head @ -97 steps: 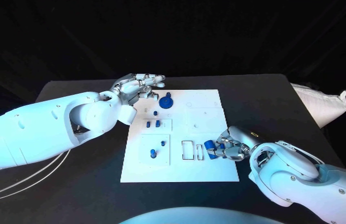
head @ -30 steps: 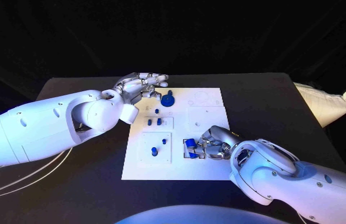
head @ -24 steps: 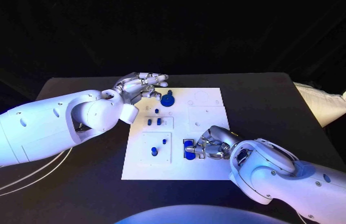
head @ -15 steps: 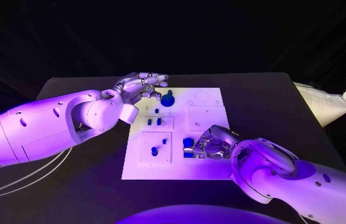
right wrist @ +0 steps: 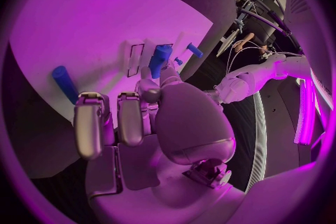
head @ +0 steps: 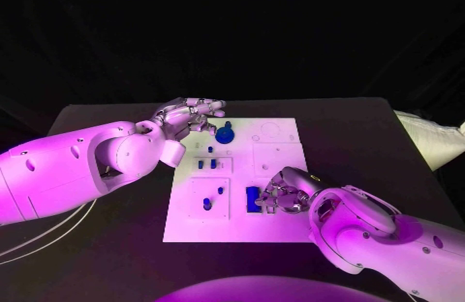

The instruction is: Assemble the parts on the task board

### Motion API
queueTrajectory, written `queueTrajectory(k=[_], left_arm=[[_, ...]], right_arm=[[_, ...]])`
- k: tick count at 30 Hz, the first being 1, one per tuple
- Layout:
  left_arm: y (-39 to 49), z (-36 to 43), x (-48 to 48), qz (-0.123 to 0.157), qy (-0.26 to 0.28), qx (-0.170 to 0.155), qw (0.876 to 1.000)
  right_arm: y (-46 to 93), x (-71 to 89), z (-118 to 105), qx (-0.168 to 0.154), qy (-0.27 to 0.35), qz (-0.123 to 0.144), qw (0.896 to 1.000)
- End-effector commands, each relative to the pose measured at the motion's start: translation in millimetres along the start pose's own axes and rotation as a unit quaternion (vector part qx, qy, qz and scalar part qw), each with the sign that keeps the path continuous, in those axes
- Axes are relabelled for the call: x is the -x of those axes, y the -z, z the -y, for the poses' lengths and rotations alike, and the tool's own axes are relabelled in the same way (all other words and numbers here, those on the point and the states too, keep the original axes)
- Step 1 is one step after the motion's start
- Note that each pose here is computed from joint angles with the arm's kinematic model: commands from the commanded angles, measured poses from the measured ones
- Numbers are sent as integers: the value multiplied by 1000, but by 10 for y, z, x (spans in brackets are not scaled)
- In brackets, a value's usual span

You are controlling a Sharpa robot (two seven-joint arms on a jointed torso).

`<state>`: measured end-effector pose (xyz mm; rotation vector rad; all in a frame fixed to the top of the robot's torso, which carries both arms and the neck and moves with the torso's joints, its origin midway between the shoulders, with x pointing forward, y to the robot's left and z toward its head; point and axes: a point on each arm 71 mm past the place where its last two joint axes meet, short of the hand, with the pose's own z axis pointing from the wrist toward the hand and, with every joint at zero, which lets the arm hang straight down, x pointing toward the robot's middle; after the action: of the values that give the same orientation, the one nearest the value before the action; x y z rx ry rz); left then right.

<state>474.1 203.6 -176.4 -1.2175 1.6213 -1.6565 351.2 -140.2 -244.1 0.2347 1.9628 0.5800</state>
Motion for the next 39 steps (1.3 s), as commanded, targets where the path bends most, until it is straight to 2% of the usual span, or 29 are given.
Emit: queueTrajectory(k=[1, 9, 13, 16, 22, 28, 39], left_arm=[[-5, 3, -29, -12, 2, -2, 1000], [2, 4, -18, -11, 2, -2, 1000], [8, 5, -15, -11, 2, -1, 1000], [15, 6, -5, -10, 2, -1, 1000], [21, 7, 2, -8, 1, -1, 1000], [27, 8, 11, -7, 1, -1, 1000], [26, 4, 17, -8, 1, 0, 1000]], right_arm=[[-21, 1, -13, 6, 28, 12, 1000], [3, 18, -9, 9, 20, 24, 999], [94, 101, 33, 13, -4, 56, 998], [174, 170, 118, 6, -13, 69, 998], [294, 317, 351, -16, -18, 67, 997], [351, 425, 543, -32, 21, 62, 997], [312, 419, 720, -63, 89, 40, 993]])
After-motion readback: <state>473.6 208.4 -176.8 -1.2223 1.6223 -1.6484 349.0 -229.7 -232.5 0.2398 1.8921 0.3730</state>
